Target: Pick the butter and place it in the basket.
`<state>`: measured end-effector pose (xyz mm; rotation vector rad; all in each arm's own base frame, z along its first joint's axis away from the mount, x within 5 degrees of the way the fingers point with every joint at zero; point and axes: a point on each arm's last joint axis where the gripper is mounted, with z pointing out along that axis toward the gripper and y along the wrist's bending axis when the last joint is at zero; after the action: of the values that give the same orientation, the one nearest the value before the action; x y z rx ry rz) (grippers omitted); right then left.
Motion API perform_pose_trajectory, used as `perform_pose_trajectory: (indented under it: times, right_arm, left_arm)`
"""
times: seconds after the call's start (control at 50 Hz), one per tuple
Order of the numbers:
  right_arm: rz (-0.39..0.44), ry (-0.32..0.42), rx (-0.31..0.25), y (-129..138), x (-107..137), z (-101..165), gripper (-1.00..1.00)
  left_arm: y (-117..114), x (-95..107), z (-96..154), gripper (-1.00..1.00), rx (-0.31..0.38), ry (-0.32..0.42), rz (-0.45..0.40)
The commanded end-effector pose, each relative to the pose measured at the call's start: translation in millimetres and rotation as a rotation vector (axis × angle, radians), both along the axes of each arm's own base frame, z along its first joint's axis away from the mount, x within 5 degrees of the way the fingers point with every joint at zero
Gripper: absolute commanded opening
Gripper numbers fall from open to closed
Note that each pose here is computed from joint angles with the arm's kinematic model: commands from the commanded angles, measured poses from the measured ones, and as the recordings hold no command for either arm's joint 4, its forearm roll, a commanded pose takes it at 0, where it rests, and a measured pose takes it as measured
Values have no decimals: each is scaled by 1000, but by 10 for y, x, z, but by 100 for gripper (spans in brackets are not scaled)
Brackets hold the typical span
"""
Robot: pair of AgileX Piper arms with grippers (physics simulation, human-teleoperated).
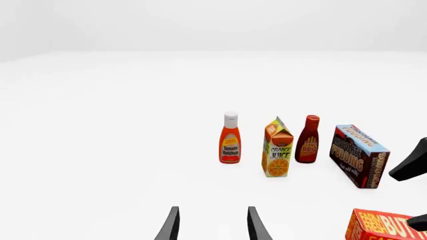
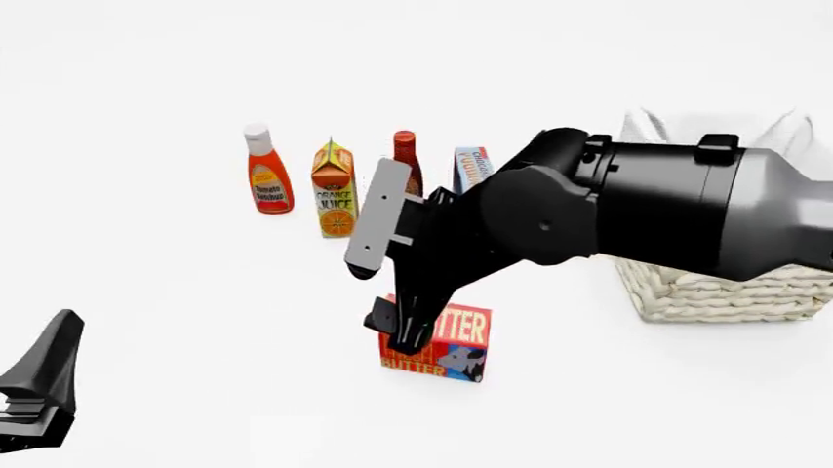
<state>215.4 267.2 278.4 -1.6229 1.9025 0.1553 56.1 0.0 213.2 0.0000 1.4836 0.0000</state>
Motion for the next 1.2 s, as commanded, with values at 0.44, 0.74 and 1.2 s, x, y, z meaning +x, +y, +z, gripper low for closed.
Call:
perform_pose_trajectory:
  times: [0.44,0.74,1.2]
  right_arm:
    - [-71,18,-10,-61,231,-266,100]
    - [-82,26,-12,-82,232,-356,100]
    - [-102,36,-17,-105,280,-555,100]
  left_arm:
    - [0,0,0,100,0,0,0]
    - [0,0,0,100,0,0,0]
    - [0,0,0,100,0,0,0]
